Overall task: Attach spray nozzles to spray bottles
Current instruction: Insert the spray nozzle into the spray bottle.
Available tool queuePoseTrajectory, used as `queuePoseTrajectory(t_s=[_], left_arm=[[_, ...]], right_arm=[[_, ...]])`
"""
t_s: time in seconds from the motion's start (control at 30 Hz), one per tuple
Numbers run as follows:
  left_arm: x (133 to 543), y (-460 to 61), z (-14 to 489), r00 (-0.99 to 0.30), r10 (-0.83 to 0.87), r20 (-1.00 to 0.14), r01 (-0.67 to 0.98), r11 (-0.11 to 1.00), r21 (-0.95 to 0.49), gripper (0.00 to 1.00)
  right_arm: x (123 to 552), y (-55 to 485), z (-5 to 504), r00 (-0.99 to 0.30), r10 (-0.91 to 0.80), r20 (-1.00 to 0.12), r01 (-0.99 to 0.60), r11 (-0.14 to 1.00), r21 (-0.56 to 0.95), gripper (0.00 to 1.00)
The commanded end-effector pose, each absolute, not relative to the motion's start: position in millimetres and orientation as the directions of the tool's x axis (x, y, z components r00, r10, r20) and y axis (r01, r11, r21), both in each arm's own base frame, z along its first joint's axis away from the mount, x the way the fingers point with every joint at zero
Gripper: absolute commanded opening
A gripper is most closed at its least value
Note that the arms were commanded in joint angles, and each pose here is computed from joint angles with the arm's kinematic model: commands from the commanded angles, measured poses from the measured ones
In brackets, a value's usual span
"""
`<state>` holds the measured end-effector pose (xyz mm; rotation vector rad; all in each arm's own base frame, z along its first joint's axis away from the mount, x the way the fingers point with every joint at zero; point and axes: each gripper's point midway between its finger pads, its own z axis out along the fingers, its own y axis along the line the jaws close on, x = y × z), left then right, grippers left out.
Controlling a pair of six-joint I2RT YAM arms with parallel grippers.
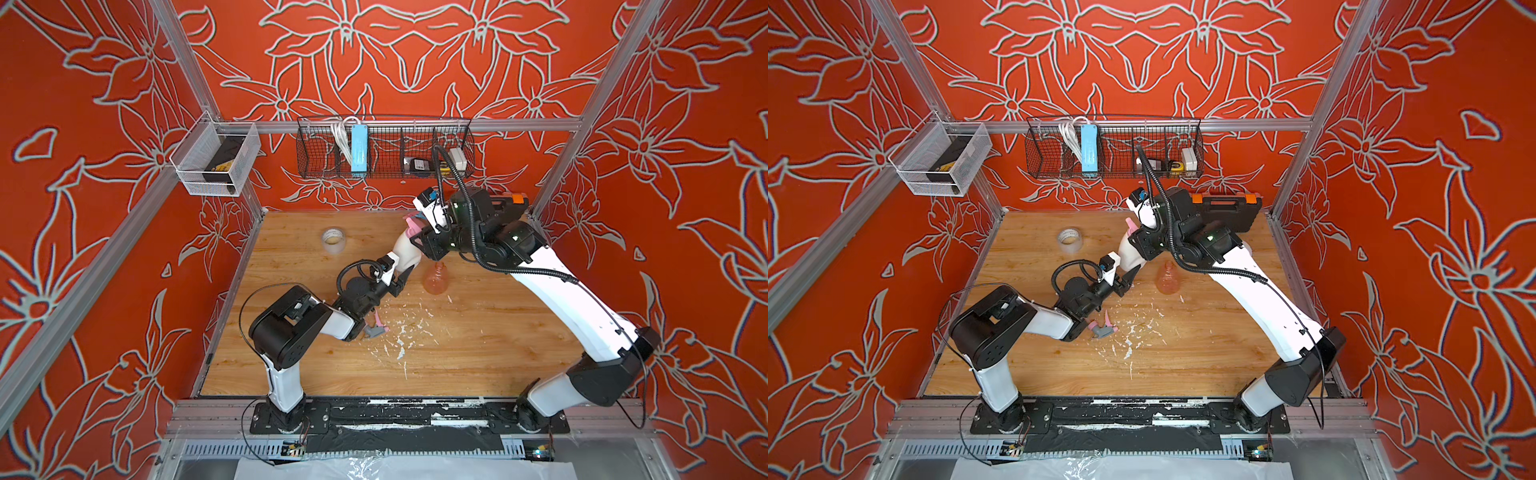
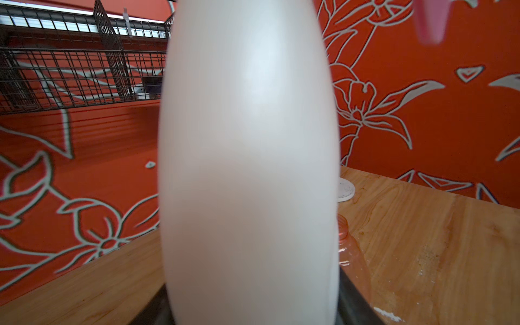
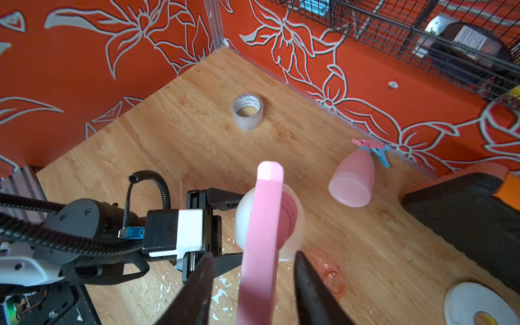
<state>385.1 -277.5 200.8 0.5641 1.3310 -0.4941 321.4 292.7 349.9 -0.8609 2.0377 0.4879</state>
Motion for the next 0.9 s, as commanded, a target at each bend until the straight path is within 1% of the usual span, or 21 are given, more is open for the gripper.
queuePoseTrajectory(t_s=[0.0,0.07,0.1,0.13,0.23,0.33,0.4,0.43,0.5,0.6,0.73,0.87], left_arm=[[382.7,-277.8,225.7,0.201,-0.078,-0.976,0.647,0.759,0.073,0.44],[382.9,-278.9,226.1,0.197,-0.084,-0.977,0.652,0.756,0.066,0.44],[382.7,-279.3,227.3,0.195,-0.088,-0.977,0.654,0.753,0.063,0.45],[382.5,-279.4,227.6,0.194,-0.090,-0.977,0.656,0.752,0.061,0.44],[382.4,-280.1,228.6,0.191,-0.096,-0.977,0.660,0.749,0.056,0.44],[382.1,-280.0,229.9,0.195,-0.095,-0.976,0.660,0.749,0.059,0.44],[381.7,-280.2,231.0,0.202,-0.095,-0.975,0.660,0.748,0.064,0.44],[381.4,-280.0,230.3,0.203,-0.094,-0.975,0.660,0.749,0.065,0.44],[381.1,-279.6,231.0,0.214,-0.091,-0.973,0.657,0.751,0.075,0.44],[380.1,-280.4,229.5,0.252,-0.052,-0.966,0.643,0.755,0.127,0.43],[382.0,-277.3,228.0,0.327,0.032,-0.945,0.585,0.778,0.229,0.43],[384.4,-272.6,229.0,0.367,0.074,-0.927,0.537,0.797,0.276,0.43]], right_arm=[[322.3,285.6,370.3,-0.349,-0.339,-0.874,-0.701,0.713,0.003,0.57],[322.1,285.4,371.5,-0.341,-0.318,-0.885,-0.697,0.717,0.011,0.57],[321.9,285.4,372.0,-0.338,-0.308,-0.889,-0.697,0.717,0.016,0.54],[321.4,286.0,373.3,-0.335,-0.295,-0.895,-0.696,0.717,0.024,0.46],[321.4,286.2,374.9,-0.331,-0.280,-0.901,-0.695,0.718,0.032,0.27],[321.7,286.3,374.4,-0.337,-0.284,-0.898,-0.694,0.720,0.032,0.10],[322.2,285.8,374.5,-0.342,-0.292,-0.893,-0.691,0.722,0.029,0.02],[322.0,285.2,375.4,-0.346,-0.297,-0.890,-0.690,0.723,0.027,0.00],[322.0,285.2,377.3,-0.355,-0.314,-0.880,-0.693,0.721,0.022,0.00],[320.0,283.7,378.6,-0.396,-0.358,-0.846,-0.695,0.719,0.021,0.00],[316.0,282.7,366.5,-0.501,-0.432,-0.750,-0.692,0.721,0.047,0.00],[313.2,277.8,354.2,-0.593,-0.473,-0.652,-0.665,0.744,0.065,0.00]])
